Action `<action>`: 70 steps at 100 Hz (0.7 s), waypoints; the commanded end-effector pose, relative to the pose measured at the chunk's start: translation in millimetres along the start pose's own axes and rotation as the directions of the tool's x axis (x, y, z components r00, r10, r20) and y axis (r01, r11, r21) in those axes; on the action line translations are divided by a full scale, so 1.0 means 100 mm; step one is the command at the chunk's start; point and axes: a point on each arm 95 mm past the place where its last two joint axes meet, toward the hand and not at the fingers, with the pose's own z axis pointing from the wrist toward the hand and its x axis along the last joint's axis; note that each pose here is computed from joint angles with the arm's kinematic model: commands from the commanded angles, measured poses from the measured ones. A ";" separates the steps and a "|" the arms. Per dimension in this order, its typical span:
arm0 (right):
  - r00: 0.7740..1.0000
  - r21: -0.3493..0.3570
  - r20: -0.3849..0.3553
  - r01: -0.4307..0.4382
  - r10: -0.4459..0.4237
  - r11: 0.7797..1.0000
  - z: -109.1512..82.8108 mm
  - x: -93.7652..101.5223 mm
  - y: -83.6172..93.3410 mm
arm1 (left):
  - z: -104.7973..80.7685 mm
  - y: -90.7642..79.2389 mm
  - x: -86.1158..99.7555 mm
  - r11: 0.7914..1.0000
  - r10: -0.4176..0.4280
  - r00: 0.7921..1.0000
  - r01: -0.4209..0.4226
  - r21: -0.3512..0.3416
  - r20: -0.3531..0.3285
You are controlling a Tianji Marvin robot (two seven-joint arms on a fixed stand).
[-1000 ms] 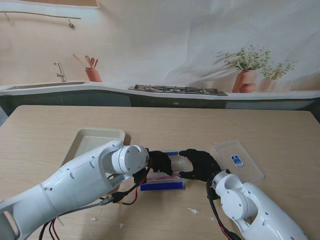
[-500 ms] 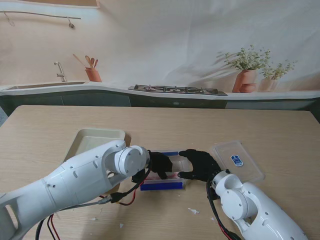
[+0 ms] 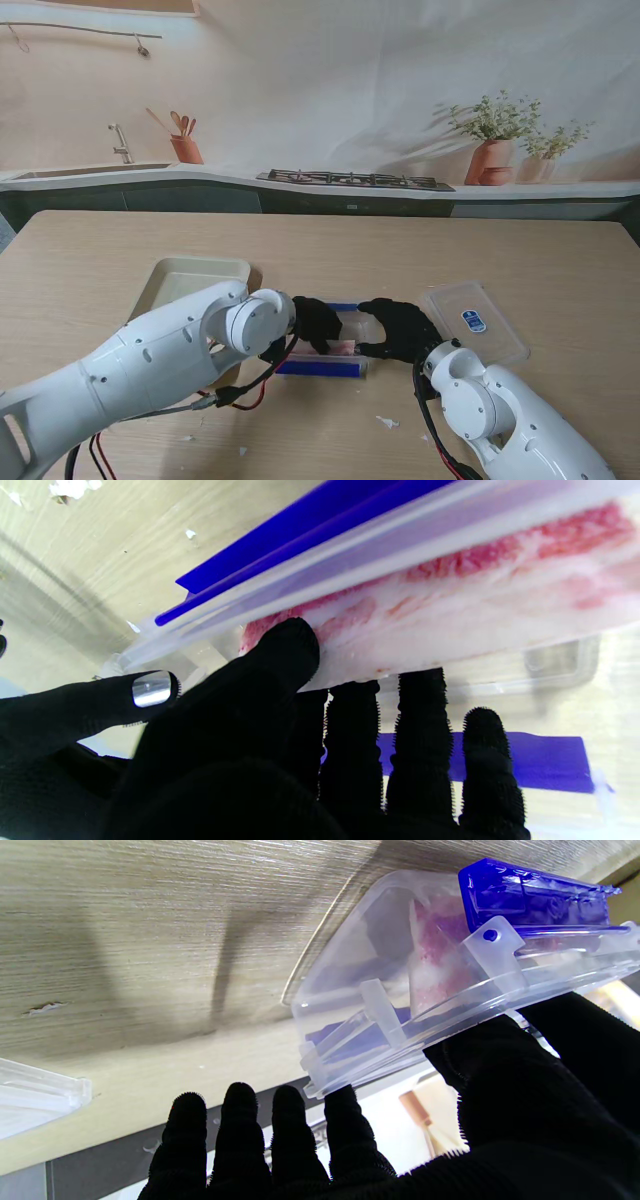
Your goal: Separate the bacon slices onto the tray
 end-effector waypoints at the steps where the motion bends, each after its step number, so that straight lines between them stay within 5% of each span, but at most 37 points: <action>1: 1.000 0.018 -0.004 -0.008 0.008 1.000 0.00 0.03 -0.05 | -0.04 -0.05 0.02 1.000 0.009 1.000 -0.009 0.015 -0.012; 70: 1.000 0.017 -0.009 -0.007 0.007 1.000 0.00 0.03 -0.05 | -0.25 -0.22 0.01 0.990 0.099 0.994 -0.095 0.108 -0.034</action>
